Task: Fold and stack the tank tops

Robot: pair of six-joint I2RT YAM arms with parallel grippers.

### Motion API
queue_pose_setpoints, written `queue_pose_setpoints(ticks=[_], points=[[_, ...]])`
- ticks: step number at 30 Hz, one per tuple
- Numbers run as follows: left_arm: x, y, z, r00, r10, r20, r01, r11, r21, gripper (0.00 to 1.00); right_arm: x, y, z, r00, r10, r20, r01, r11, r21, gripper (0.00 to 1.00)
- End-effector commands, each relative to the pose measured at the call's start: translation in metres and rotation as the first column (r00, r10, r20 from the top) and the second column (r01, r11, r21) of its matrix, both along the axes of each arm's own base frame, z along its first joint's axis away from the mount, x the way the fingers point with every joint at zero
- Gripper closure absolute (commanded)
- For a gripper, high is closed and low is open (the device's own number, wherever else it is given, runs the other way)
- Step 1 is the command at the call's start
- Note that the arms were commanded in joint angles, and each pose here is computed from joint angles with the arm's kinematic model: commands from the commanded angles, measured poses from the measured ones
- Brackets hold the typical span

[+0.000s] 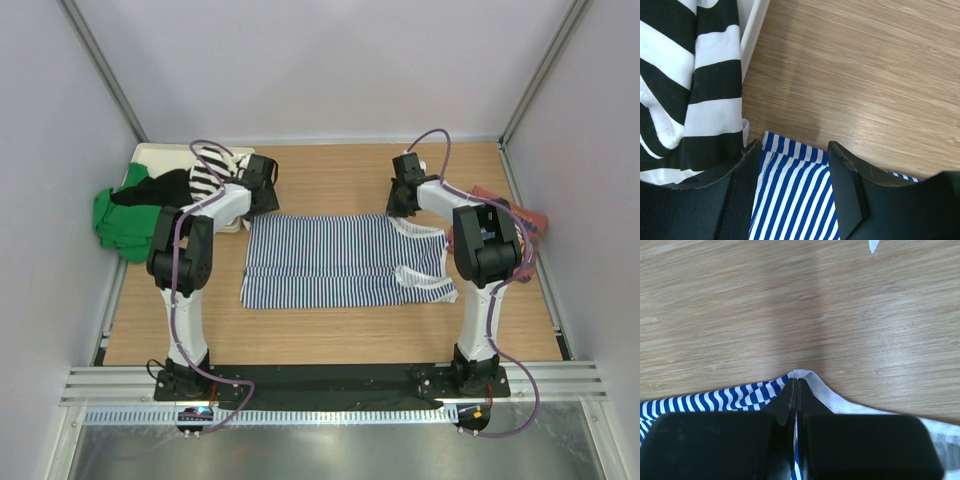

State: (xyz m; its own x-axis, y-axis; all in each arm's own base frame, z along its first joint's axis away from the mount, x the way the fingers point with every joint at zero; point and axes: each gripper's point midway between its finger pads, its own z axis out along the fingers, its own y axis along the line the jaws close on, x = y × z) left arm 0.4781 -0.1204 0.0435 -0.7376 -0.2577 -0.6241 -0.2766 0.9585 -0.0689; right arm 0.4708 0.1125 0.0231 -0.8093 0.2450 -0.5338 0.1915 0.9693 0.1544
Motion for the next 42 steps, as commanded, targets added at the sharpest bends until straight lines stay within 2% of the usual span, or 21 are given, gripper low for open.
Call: queue_pose_setpoints(ticks=[1, 5, 9, 12, 13, 19, 26, 34, 42], points=[[0.001, 0.018, 0.009, 0.997, 0.076, 0.026, -0.076, 0.997, -0.002, 0.43, -0.001, -0.007, 0.011, 1.0, -0.017, 0.015, 0.017, 1.0, -0.006, 0.99], [0.001, 0.025, 0.003, 0.996, 0.088, 0.014, -0.087, 0.996, -0.026, 0.43, -0.001, -0.007, 0.009, 1.0, -0.017, 0.01, 0.017, 1.0, -0.002, 0.99], [0.0, 0.021, -0.004, 0.997, 0.07, -0.016, -0.071, 0.997, -0.044, 0.49, -0.001, -0.008, 0.01, 1.0, -0.019, 0.012, 0.019, 1.0, 0.001, 0.99], [-0.001, 0.018, -0.008, 0.998, 0.059, -0.028, -0.061, 0.996, -0.061, 0.61, -0.001, -0.008, 0.009, 1.0, -0.022, 0.011, 0.022, 1.0, 0.0, 0.99], [-0.001, 0.018, -0.007, 0.998, 0.059, -0.027, -0.061, 0.996, -0.061, 0.69, -0.001, -0.008, 0.009, 1.0, -0.023, 0.011, 0.023, 1.0, 0.002, 0.99], [-0.002, 0.021, 0.002, 0.998, 0.062, -0.005, -0.062, 0.996, -0.057, 1.0, 0.0, -0.01, 0.012, 0.999, -0.028, 0.016, 0.028, 1.0, 0.008, 0.99], [-0.005, 0.028, 0.023, 0.996, 0.075, 0.055, -0.073, 0.996, -0.042, 1.0, -0.003, -0.005, 0.036, 0.997, -0.016, 0.078, 0.013, 0.999, 0.043, 0.99], [-0.018, 0.026, 0.053, 0.986, 0.072, 0.149, -0.064, 0.996, -0.064, 1.0, -0.026, -0.006, 0.068, 0.989, -0.024, 0.148, 0.012, 0.996, 0.085, 0.99], [-0.037, 0.023, 0.064, 0.981, 0.07, 0.181, -0.065, 0.997, -0.038, 1.0, -0.058, -0.005, 0.065, 0.989, -0.018, 0.144, 0.001, 0.993, 0.118, 0.99]])
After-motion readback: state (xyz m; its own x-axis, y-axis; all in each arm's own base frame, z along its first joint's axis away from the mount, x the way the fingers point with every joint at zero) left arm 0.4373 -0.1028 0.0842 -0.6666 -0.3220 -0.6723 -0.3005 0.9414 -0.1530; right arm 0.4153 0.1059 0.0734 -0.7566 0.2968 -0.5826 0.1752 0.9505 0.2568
